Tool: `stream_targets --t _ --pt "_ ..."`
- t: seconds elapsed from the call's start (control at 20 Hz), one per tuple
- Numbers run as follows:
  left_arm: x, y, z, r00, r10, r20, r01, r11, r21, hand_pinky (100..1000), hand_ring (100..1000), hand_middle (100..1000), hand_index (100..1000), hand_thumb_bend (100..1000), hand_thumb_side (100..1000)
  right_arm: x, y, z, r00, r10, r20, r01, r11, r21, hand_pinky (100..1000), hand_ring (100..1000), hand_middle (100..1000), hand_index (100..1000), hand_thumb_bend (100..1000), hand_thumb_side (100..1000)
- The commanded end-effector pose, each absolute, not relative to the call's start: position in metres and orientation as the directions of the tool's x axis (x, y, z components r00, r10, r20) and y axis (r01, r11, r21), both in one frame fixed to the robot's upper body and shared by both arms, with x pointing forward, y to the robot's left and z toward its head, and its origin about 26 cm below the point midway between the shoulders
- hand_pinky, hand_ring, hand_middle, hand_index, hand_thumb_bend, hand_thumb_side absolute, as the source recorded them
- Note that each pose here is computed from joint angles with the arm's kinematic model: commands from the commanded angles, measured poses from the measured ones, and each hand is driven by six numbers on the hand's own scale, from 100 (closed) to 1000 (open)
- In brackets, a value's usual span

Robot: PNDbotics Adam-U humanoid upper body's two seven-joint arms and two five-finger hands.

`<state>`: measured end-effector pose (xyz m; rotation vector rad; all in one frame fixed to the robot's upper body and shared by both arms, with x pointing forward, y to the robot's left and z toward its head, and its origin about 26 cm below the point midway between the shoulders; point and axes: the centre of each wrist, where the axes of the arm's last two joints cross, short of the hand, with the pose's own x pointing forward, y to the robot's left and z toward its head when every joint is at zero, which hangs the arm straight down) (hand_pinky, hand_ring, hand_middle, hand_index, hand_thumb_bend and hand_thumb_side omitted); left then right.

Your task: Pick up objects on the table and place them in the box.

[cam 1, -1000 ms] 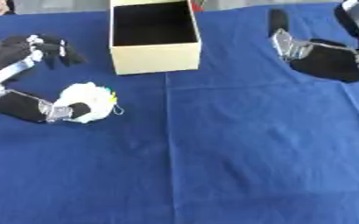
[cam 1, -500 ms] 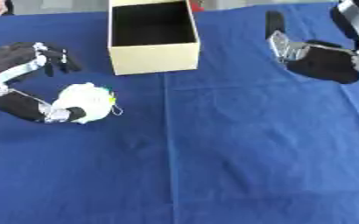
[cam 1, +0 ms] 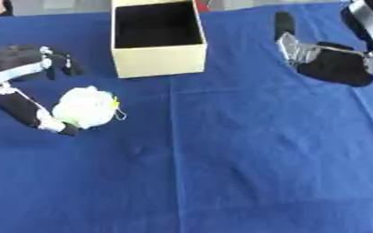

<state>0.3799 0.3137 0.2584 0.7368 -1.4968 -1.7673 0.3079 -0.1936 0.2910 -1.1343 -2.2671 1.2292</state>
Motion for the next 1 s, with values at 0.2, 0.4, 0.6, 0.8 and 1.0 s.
stream_targets --t 0.2,0.4,0.6,0.8,1.0 --pt "0.393 0.327 0.265 -0.609 -0.792 -0.042 0.105 -0.133 0.986 660 794 767 848 824 511 0.304 -0.197 0.298 -0.626 0.773 -0.108 0.515 0.305 -0.801 937 828 770 853 100 595" --pt "0.401 0.332 0.261 -0.612 -0.790 -0.040 0.099 -0.127 0.987 654 789 760 847 834 509 0.304 -0.197 0.297 -0.623 0.775 -0.104 0.515 0.306 -0.801 936 827 770 853 100 595" --pt "0.406 0.332 0.255 -0.606 -0.795 -0.030 0.111 -0.122 0.986 638 778 746 842 827 507 0.304 -0.197 0.297 -0.623 0.776 -0.101 0.515 0.310 -0.799 936 828 771 853 100 595" --pt "0.410 0.330 0.251 -0.598 -0.801 -0.024 0.116 -0.115 0.987 620 758 728 837 837 494 0.305 -0.198 0.296 -0.620 0.779 -0.097 0.516 0.311 -0.798 935 827 769 854 100 596" --pt "0.414 0.328 0.246 -0.587 -0.810 -0.025 0.116 -0.115 0.987 608 745 712 832 836 482 0.305 -0.198 0.295 -0.619 0.780 -0.094 0.516 0.314 -0.797 934 826 769 854 100 597"
